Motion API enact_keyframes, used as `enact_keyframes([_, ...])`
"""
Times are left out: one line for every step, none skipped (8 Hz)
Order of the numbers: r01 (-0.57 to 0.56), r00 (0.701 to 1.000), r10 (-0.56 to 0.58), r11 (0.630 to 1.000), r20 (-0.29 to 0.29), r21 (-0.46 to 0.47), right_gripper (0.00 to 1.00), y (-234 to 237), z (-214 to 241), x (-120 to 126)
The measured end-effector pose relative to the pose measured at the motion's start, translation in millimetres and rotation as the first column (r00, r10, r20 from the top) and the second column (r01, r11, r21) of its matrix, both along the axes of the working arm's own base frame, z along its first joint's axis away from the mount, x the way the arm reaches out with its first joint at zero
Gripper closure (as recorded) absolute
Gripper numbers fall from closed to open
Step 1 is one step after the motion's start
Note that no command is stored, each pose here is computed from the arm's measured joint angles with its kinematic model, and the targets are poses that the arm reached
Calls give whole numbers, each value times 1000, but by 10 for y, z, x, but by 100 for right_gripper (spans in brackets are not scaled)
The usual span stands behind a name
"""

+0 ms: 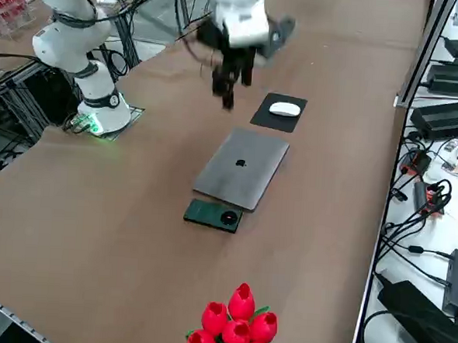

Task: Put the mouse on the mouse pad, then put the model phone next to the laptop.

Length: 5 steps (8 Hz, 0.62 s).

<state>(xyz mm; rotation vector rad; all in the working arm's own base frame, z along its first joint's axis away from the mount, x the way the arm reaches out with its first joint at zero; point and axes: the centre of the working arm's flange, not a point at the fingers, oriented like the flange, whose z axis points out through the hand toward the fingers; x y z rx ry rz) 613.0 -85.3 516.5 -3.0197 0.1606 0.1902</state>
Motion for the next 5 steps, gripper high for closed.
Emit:
enact_keyframes([-7,1000,7,1000,-7,-16,0,250,197,-145])
enact_keyframes([-50,999,50,997,5,-64,0,493,372,-303])
enact_keyframes([-92,995,96,989,25,-115,0,742,521,-455])
enact_keyframes([-114,991,122,985,55,-131,0,917,641,-560])
enact_keyframes([-116,989,127,985,79,-130,0,965,713,-611])
